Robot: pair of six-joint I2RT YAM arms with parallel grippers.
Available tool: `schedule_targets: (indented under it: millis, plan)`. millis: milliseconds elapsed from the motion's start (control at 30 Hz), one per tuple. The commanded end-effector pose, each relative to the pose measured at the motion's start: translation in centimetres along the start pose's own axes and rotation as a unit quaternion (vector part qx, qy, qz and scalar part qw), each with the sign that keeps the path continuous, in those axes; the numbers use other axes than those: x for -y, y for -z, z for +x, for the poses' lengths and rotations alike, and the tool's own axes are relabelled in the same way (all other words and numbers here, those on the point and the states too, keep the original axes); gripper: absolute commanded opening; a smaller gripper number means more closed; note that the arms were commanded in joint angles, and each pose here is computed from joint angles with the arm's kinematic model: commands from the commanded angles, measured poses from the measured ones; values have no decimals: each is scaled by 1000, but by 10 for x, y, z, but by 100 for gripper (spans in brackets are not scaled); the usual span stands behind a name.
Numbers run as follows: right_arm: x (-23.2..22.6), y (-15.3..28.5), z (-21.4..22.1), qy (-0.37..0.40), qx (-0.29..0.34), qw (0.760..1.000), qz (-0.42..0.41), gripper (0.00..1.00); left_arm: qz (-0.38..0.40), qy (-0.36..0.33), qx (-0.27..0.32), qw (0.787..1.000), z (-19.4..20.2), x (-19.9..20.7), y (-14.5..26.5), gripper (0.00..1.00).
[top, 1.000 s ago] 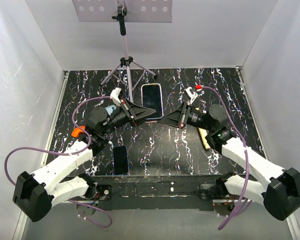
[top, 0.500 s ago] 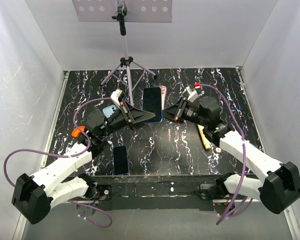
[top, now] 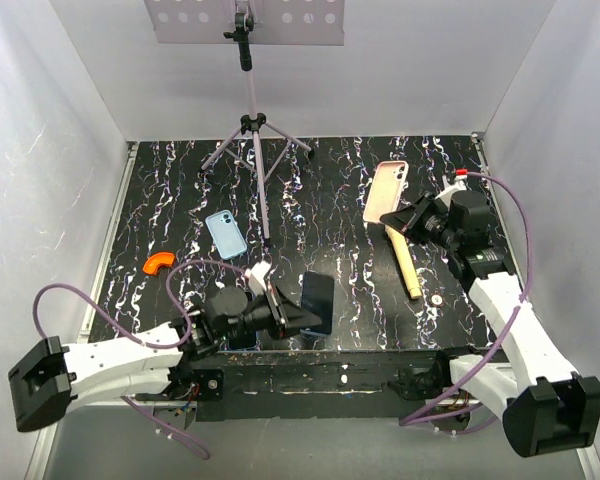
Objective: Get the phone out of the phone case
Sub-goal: Place the phone at the center of the board.
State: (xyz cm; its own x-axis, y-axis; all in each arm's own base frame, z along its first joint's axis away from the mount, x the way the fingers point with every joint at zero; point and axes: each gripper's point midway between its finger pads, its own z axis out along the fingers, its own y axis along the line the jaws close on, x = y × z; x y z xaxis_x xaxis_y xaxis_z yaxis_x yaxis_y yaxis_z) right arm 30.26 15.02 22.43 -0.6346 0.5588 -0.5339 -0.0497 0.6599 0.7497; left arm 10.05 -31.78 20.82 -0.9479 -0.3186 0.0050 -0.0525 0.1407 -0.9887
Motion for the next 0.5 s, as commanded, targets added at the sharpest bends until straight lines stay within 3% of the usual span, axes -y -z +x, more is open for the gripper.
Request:
schedule_targets:
  millis: [0, 167, 467]
  plan:
    - [-24, 16, 3, 34, -2, 998, -59, 1, -49, 12, 115, 992, -10, -48, -4, 0]
    - [-14, 18, 26, 1, -22, 997, -68, 1, -40, 25, 139, 989, -8, -68, -17, 0]
    - [-6, 26, 47, -24, -39, 996, -81, 1, -154, 45, 157, 975, -4, -117, -23, 0]
